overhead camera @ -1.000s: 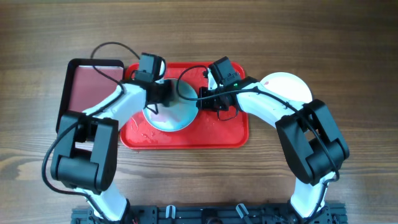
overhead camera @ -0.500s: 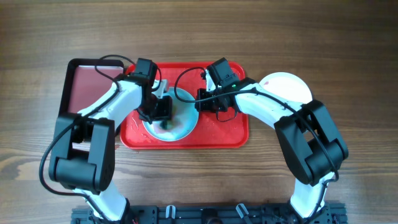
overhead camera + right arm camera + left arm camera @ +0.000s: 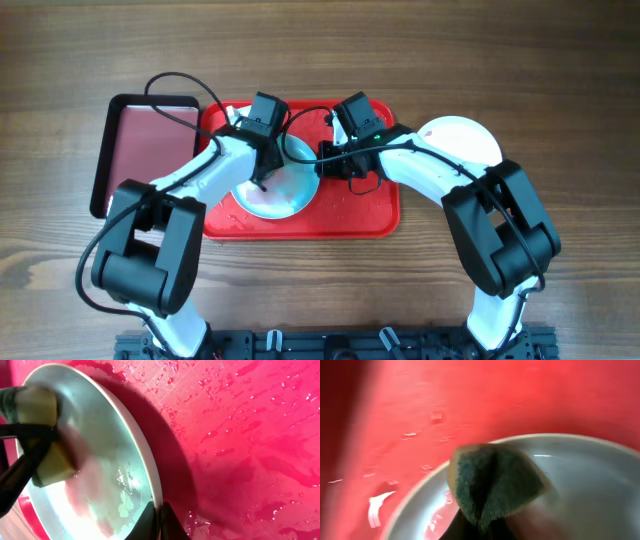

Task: Clean dirty plates on tray and stack at the side
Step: 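Scrub the tilted plate with the sponge in the left gripper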

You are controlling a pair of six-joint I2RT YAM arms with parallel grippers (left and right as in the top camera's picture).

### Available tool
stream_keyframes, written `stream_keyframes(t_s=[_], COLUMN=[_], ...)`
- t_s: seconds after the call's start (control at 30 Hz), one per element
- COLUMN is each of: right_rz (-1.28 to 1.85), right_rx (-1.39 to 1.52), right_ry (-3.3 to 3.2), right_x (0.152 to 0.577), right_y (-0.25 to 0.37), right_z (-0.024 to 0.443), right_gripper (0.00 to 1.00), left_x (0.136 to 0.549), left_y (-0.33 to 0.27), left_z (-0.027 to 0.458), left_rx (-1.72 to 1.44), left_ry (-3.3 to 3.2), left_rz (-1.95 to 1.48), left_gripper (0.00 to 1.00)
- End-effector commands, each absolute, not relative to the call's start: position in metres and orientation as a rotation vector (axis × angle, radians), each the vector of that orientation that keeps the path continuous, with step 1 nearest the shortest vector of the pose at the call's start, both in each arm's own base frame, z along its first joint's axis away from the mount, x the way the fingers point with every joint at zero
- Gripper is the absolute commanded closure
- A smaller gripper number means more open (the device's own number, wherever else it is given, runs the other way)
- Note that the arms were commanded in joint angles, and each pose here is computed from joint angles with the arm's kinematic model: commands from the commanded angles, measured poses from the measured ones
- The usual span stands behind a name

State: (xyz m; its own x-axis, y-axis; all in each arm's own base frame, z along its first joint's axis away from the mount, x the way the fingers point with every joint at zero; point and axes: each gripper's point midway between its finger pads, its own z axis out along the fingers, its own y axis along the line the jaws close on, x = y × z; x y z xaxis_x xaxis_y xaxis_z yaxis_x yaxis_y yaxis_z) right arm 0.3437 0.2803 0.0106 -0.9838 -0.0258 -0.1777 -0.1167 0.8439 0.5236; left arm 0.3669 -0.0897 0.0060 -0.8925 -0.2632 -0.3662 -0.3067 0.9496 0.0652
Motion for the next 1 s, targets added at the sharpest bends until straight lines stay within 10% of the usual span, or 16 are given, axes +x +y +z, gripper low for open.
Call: stream_keyframes(t_s=[0.0,0.3,0.6,0.77,0.97], right_rz=[0.803,0.802,0.8,0.801,0.803], right_rx=[-0.117,-0.126,-0.126,-0.133,-0.136], right_ry=[2.889,2.888,2.891,2.885,2.88], right_x=[0.338,0.338,0.338,0.338,0.339], right_y=[0.278,0.278,0.278,0.278,0.279], right_z=[0.0,0.0,-0.001,0.0,0.0], right_gripper=[0.96,0.96,0.96,0.96,0.96], left_x=[0.334,0.265,0.366,0.34,0.277], left_y=[-0.053,-0.181,-0.127,-0.047,-0.126], left_z=[-0.016,-0.013,-0.019,-0.011,-0.029], left_rx=[-0.33,0.457,-0.154,-0.413,-0.157], left_ry=[2.843,3.131,2.835,2.768,3.217], left_rz=[0.463,-0.716,-0.099,0.511,-0.147], left_gripper=[0.96,0.96,0.96,0.96,0.96])
